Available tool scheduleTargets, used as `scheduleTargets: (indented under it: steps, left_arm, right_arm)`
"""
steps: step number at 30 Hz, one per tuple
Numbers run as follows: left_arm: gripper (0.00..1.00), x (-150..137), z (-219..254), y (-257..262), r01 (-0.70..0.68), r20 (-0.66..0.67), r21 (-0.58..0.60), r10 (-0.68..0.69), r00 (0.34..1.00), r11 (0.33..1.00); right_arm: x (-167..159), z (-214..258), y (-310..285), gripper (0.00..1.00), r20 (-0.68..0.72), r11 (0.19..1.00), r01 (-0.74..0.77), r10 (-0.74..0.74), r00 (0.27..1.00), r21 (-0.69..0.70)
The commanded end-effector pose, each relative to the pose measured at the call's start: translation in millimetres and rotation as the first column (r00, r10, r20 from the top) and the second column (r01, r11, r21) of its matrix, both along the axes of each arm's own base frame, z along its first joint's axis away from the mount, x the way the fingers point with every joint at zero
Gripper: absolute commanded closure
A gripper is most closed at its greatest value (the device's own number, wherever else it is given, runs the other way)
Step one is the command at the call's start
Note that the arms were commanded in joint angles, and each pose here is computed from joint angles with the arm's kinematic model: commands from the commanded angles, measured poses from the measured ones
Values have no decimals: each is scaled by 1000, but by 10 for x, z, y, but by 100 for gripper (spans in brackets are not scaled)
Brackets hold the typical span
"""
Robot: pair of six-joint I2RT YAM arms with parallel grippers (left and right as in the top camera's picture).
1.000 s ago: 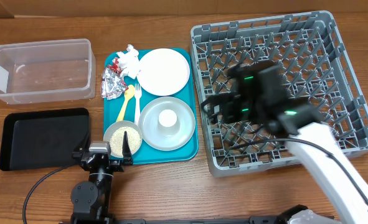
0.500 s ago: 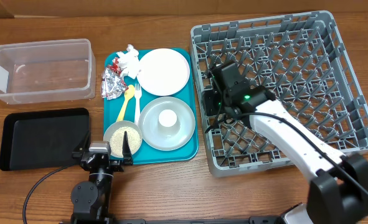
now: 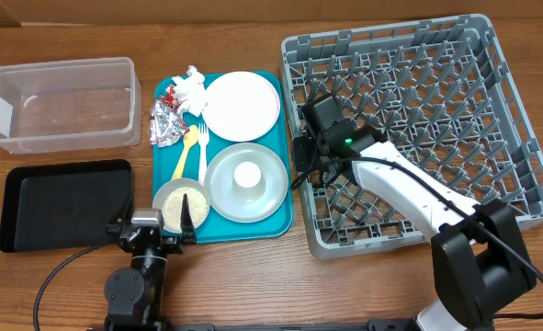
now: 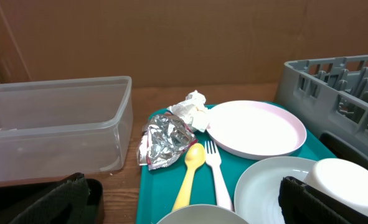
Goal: Sort waste into correct bins and load items into the dishwasher rack
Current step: 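Move the right gripper over the rack toward the white cup in the grey bowl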
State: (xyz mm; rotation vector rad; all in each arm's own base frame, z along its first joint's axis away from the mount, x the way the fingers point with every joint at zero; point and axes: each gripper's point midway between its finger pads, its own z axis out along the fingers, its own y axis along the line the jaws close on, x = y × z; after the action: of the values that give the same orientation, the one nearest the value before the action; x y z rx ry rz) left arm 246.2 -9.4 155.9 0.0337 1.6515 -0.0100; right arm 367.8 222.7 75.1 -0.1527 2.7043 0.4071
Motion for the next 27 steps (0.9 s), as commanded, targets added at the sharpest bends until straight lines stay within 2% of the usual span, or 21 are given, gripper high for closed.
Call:
scheduleTargets:
  steps: [1, 13, 16, 27]
  left_arm:
    - [0, -1, 7, 0, 2, 7, 8, -2, 1000, 1000]
    - [0, -1, 6, 0, 2, 7, 8, -2, 1000, 1000]
    - [0, -1, 6, 0, 2, 7, 8, -2, 1000, 1000]
    - [0, -1, 6, 0, 2, 7, 8, -2, 1000, 1000]
  right_arm:
    - [180, 135, 8, 92, 34, 996, 56, -58, 998, 63]
    - [284, 203, 41, 95, 33, 976, 171, -177, 984, 134]
    - [332, 208, -19, 96, 38, 962, 237, -244, 969, 132]
    - [378, 264, 53, 96, 25, 938, 288, -298, 954, 194]
